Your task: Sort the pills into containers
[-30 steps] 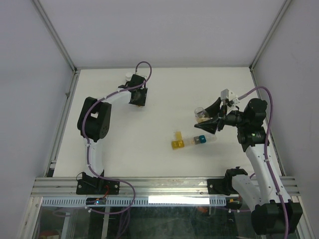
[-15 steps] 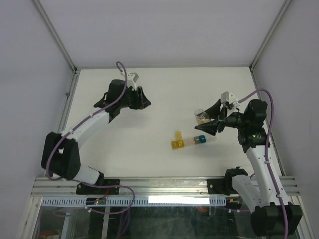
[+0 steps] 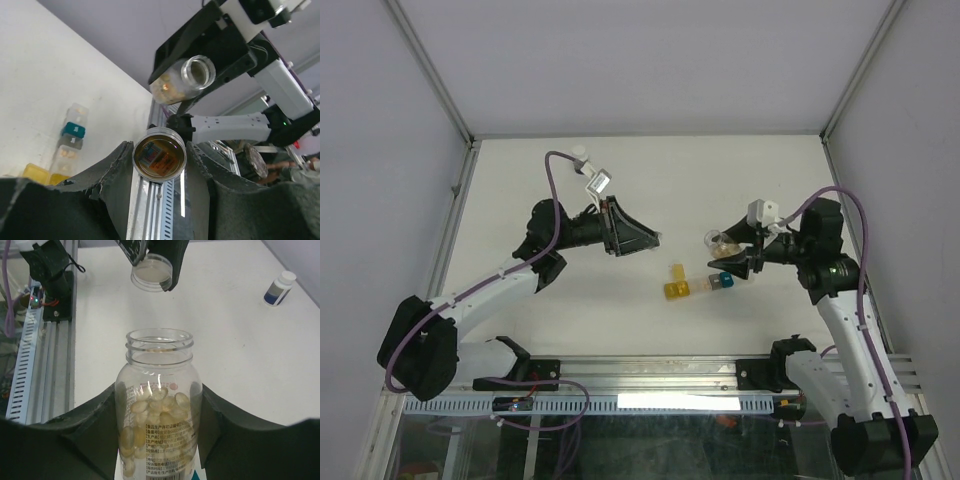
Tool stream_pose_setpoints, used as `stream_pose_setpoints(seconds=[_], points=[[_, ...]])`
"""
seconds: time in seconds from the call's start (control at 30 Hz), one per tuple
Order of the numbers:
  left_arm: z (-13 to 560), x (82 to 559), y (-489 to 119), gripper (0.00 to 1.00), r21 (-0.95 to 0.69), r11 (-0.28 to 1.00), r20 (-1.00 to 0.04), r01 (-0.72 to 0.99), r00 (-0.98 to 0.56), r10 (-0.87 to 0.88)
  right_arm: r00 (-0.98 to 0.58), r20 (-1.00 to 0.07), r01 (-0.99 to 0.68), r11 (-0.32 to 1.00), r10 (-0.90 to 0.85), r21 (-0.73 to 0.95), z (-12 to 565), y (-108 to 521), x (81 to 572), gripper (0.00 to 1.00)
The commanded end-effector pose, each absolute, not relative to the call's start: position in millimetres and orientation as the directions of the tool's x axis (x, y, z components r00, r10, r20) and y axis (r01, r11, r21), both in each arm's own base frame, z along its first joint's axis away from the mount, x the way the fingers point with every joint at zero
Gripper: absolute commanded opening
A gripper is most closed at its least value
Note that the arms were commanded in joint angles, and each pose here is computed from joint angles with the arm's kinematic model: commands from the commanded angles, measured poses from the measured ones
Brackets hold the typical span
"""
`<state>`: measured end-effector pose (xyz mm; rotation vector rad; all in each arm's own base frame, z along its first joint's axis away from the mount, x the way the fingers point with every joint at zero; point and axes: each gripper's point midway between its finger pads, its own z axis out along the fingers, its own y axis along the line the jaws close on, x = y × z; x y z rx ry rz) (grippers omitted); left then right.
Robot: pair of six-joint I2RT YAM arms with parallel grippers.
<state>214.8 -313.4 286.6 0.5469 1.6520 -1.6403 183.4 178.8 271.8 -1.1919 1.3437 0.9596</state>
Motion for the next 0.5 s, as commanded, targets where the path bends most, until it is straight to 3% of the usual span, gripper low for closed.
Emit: stream_pose_setpoints(seconds=[0.0, 0.47], points=[[317.6, 195.2, -321.8, 0.24, -0.605, -0.078, -0.764, 0.793, -0.605, -0.223, 0.133, -0.957, -0.966, 0.184, -0.258, -0.184, 261.6, 182.5, 191.1, 0.0], [286.6, 201.1, -344.4, 0.24, -0.652, -0.09, -0.727, 0.752, -0.655, -0.208, 0.149, -0.907, -0.973, 0.103, -0.395, -0.205, 226.1, 219.0, 190.5, 0.01]])
